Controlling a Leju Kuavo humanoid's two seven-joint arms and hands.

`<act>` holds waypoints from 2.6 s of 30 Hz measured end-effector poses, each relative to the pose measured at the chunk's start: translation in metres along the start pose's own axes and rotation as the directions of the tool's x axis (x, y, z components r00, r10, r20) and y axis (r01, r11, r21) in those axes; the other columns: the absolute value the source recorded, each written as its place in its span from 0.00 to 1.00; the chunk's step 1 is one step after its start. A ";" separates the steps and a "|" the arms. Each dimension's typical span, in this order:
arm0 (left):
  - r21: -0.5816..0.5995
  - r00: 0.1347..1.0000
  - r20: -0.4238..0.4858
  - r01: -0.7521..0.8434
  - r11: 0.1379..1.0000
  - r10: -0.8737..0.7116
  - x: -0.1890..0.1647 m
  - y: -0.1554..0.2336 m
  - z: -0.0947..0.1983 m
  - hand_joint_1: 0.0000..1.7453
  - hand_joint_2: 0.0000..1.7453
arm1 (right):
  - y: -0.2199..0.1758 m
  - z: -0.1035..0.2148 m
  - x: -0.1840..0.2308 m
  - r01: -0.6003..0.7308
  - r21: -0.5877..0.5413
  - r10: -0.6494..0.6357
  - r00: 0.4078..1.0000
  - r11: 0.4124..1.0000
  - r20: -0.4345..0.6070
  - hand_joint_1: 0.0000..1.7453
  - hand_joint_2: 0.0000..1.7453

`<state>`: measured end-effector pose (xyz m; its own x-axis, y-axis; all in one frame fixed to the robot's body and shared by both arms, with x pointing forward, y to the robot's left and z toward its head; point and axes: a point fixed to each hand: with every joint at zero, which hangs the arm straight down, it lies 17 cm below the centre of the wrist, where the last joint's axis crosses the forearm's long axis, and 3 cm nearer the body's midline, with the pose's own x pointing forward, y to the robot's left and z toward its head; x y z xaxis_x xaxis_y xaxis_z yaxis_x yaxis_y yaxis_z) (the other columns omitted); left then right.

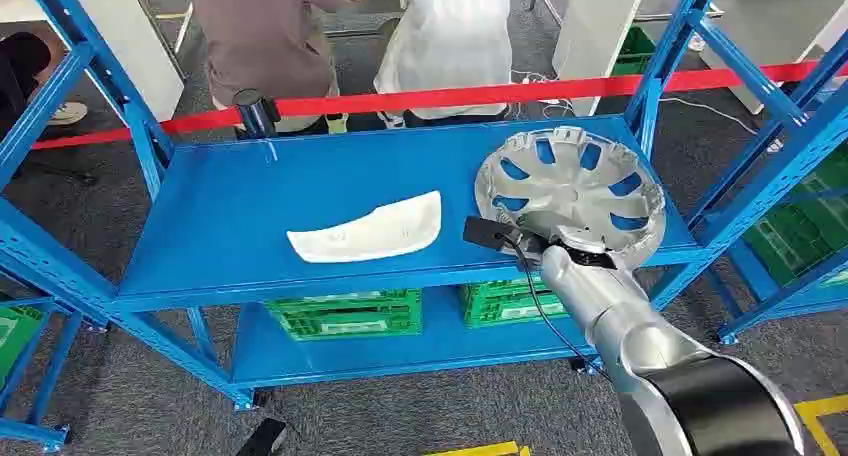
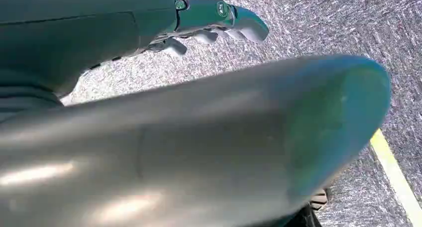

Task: Take the parts from the cabinet and place them on the table.

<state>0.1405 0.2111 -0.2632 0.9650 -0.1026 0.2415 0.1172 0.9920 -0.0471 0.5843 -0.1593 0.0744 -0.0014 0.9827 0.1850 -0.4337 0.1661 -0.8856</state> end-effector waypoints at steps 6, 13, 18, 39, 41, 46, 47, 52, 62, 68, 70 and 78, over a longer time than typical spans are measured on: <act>0.000 1.000 0.007 -0.005 1.000 0.005 0.001 0.000 0.000 0.00 0.00 | -0.003 0.000 0.000 0.015 -0.003 -0.015 1.000 1.000 0.000 1.00 1.00; 0.001 1.000 0.008 -0.002 1.000 0.002 0.001 0.000 0.000 0.00 0.00 | -0.002 0.000 -0.001 0.034 -0.001 -0.034 0.999 0.999 -0.003 1.00 1.00; 0.001 1.000 0.008 0.004 1.000 -0.004 0.001 0.000 0.000 0.00 0.00 | -0.002 -0.001 -0.005 0.060 -0.006 -0.060 0.998 0.998 -0.010 1.00 1.00; 0.002 1.000 0.000 0.011 1.000 -0.011 0.000 0.001 0.000 0.00 0.00 | -0.045 -0.004 -0.001 0.159 -0.130 -0.150 0.986 0.979 0.075 1.00 1.00; 0.000 1.000 -0.001 0.014 1.000 -0.014 0.000 0.000 0.000 0.00 0.00 | -0.058 -0.003 0.006 0.180 -0.170 -0.162 0.980 0.969 0.114 1.00 1.00; -0.001 1.000 0.008 0.021 1.000 -0.021 0.001 0.000 0.000 0.00 0.00 | -0.124 0.009 0.034 0.233 -0.328 -0.159 0.958 0.915 0.237 1.00 1.00; 0.000 1.000 0.008 0.022 1.000 -0.022 0.001 0.000 0.000 0.00 0.00 | -0.136 0.012 0.040 0.245 -0.349 -0.160 0.953 0.905 0.256 1.00 1.00; 0.001 1.000 0.009 0.014 1.000 -0.014 0.001 0.001 0.000 0.00 0.00 | -0.174 0.029 0.065 0.282 -0.412 -0.147 0.932 0.866 0.330 1.00 1.00; 0.009 1.000 0.007 0.015 1.000 -0.015 -0.001 0.003 0.000 0.00 0.00 | -0.258 0.101 0.130 0.315 -0.619 0.015 0.884 0.719 0.467 1.00 1.00; 0.008 1.000 0.006 0.018 1.000 -0.018 -0.001 0.001 0.000 0.00 0.00 | -0.284 0.142 0.151 0.321 -0.711 0.123 0.860 0.626 0.496 1.00 1.00; 0.008 1.000 0.005 0.023 1.000 -0.023 -0.001 0.001 0.000 0.00 1.00 | -0.286 0.152 0.157 0.324 -0.724 0.147 0.851 0.609 0.504 1.00 1.00; 0.008 0.999 0.000 0.045 0.999 -0.045 -0.002 0.000 0.000 0.00 1.00 | -0.290 0.195 0.178 0.361 -0.757 0.217 0.811 0.545 0.543 1.00 1.00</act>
<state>0.1390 0.2116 -0.2638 0.9588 -0.1468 0.2431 0.1583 0.9870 -0.0282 0.5344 -0.0480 0.4473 -0.5849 0.7887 0.1893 0.4452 0.5073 -0.7379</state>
